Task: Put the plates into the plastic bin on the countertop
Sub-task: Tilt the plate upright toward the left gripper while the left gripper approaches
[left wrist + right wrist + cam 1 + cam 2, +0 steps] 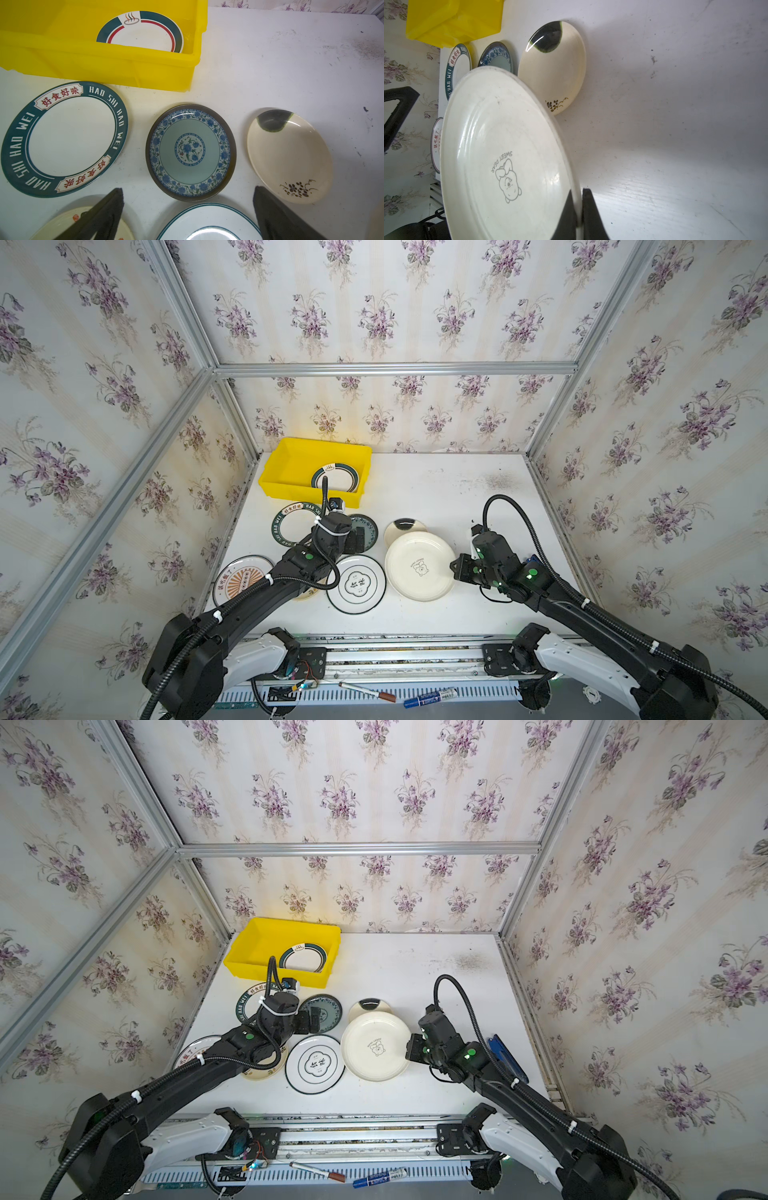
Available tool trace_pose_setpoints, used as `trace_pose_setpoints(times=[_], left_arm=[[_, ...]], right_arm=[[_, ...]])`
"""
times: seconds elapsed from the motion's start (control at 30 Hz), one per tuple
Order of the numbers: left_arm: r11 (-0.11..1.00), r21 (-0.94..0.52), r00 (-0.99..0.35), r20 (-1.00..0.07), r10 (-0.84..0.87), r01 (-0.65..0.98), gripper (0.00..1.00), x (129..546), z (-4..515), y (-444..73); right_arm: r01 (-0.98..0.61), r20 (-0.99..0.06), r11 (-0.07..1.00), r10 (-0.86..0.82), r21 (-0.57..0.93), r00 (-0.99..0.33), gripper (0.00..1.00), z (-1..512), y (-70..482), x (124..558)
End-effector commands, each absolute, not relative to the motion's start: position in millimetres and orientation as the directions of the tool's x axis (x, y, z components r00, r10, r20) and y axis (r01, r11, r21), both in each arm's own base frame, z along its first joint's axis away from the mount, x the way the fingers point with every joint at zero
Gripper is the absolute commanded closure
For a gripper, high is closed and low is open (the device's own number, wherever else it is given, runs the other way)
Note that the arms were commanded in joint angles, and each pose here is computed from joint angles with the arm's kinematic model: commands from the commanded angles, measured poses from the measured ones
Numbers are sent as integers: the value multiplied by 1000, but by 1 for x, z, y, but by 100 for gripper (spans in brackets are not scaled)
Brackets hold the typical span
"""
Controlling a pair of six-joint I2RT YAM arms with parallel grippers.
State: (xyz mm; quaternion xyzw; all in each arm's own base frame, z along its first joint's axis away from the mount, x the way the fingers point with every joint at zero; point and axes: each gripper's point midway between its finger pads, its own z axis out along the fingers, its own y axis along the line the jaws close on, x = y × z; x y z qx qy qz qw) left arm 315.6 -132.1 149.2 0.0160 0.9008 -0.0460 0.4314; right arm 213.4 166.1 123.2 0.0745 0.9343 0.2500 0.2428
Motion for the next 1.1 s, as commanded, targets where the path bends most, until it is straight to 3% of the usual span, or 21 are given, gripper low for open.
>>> trace_pose_setpoints(times=[0.0,0.47,1.07], left_arm=[[998,-27,-609,-793,11,53,0,318,155,-128],[997,77,-601,-797,62,1,0,320,159,-126],[979,-85,-626,-778,49,183,0,313,154,-168]], right_arm=[[-3,-436,854,263,520,-861,100,138,170,217],[-67,-475,845,232,531,-849,100,166,182,230],[-117,-487,829,202,547,-850,100,168,203,247]])
